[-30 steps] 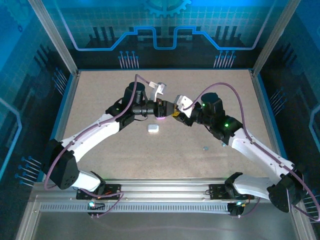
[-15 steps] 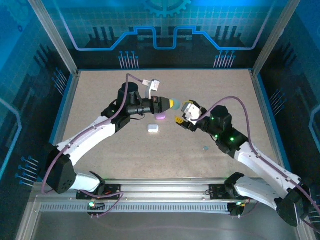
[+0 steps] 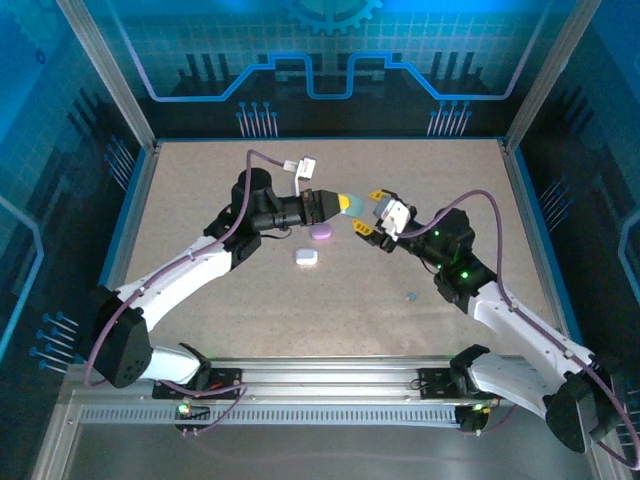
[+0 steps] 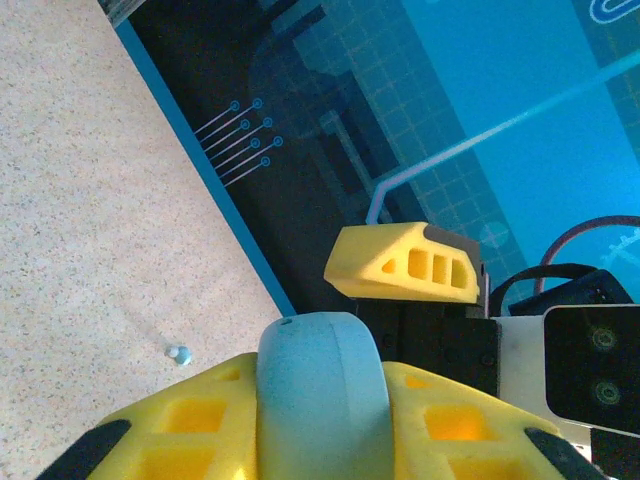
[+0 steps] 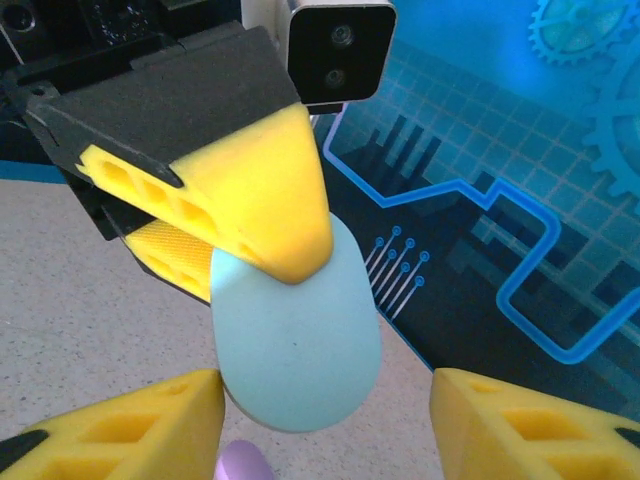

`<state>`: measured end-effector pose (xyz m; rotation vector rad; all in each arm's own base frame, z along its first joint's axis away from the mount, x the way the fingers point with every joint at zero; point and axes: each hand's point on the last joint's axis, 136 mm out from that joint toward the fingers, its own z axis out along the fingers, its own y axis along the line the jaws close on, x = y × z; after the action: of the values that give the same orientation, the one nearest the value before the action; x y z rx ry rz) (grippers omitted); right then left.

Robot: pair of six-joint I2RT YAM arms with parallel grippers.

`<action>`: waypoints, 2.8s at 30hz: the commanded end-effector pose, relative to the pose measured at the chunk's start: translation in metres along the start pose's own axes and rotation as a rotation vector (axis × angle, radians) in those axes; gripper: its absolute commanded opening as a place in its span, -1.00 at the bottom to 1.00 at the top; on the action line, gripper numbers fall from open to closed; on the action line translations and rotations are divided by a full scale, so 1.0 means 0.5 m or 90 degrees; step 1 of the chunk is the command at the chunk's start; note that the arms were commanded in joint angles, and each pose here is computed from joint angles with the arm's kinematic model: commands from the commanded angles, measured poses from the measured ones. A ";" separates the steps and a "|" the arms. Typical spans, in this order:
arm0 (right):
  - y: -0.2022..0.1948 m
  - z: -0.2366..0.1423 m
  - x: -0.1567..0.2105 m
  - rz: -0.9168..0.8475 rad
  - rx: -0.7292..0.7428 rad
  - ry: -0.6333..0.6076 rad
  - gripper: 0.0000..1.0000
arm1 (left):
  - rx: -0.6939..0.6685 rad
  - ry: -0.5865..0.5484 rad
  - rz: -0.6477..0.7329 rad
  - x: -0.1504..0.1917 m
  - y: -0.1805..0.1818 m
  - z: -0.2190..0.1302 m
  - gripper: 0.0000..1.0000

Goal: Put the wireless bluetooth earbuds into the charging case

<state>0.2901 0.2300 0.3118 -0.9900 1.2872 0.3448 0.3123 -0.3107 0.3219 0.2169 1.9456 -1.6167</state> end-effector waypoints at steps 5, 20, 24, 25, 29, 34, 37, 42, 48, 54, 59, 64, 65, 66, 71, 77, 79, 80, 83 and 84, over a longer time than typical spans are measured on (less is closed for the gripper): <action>-0.015 0.016 -0.057 -0.014 -0.028 -0.060 0.10 | 0.045 0.010 0.014 -0.003 -0.053 -0.011 -0.56; -0.011 0.034 -0.037 -0.026 -0.046 -0.030 -0.03 | 0.052 0.016 0.024 -0.004 -0.061 -0.010 -0.55; -0.009 0.035 -0.029 -0.030 -0.052 -0.015 -0.10 | 0.057 0.017 0.032 -0.004 -0.066 -0.011 -0.50; -0.008 0.034 -0.030 -0.029 -0.055 -0.014 -0.13 | 0.057 0.018 0.036 -0.003 -0.067 -0.012 -0.48; 0.011 0.022 -0.031 0.023 -0.116 -0.003 -0.28 | 0.050 0.013 0.090 -0.001 -0.073 -0.022 -0.15; 0.047 -0.006 -0.067 0.136 -0.277 0.003 -0.26 | 0.005 -0.014 0.246 0.009 -0.061 -0.054 0.23; 0.067 -0.019 -0.079 0.195 -0.364 0.025 -0.26 | -0.003 -0.043 0.377 0.021 -0.058 -0.077 0.34; 0.085 -0.030 -0.103 0.261 -0.461 0.031 -0.25 | 0.014 -0.056 0.556 0.052 -0.056 -0.094 0.36; 0.085 -0.022 -0.105 0.294 -0.491 0.050 -0.23 | 0.057 -0.026 0.594 0.075 -0.082 -0.078 0.37; 0.090 -0.020 -0.102 0.292 -0.501 0.049 -0.23 | 0.080 -0.022 0.587 0.081 -0.094 -0.065 0.30; 0.095 -0.021 -0.101 0.282 -0.505 0.049 -0.23 | 0.088 -0.020 0.575 0.081 -0.096 -0.061 0.17; 0.100 -0.021 -0.098 0.269 -0.505 0.050 -0.22 | 0.100 -0.017 0.560 0.082 -0.101 -0.057 0.12; 0.101 -0.021 -0.098 0.267 -0.506 0.050 -0.22 | 0.100 -0.016 0.558 0.081 -0.100 -0.056 0.09; 0.102 -0.022 -0.100 0.264 -0.507 0.048 -0.22 | 0.099 -0.014 0.556 0.081 -0.099 -0.055 0.06; 0.108 -0.020 -0.097 0.250 -0.506 0.052 -0.23 | 0.096 -0.001 0.545 0.084 -0.094 -0.052 -0.06; 0.124 -0.018 -0.085 0.223 -0.509 0.064 -0.24 | 0.098 0.003 0.540 0.085 -0.095 -0.051 -0.14; 0.127 -0.019 -0.086 0.220 -0.515 0.063 -0.23 | 0.096 0.006 0.540 0.086 -0.093 -0.051 -0.19; 0.129 -0.021 -0.086 0.219 -0.517 0.063 -0.22 | 0.096 0.007 0.542 0.087 -0.094 -0.052 -0.22; 0.125 -0.024 -0.087 0.218 -0.515 0.064 -0.18 | 0.086 0.003 0.547 0.086 -0.089 -0.053 -0.30; 0.122 -0.026 -0.087 0.217 -0.511 0.064 -0.15 | 0.082 0.000 0.547 0.085 -0.088 -0.054 -0.32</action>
<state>0.2370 0.2617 0.3195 -1.4093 1.4910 1.1386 0.2473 -0.3039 0.3158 0.9520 1.4889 -1.1509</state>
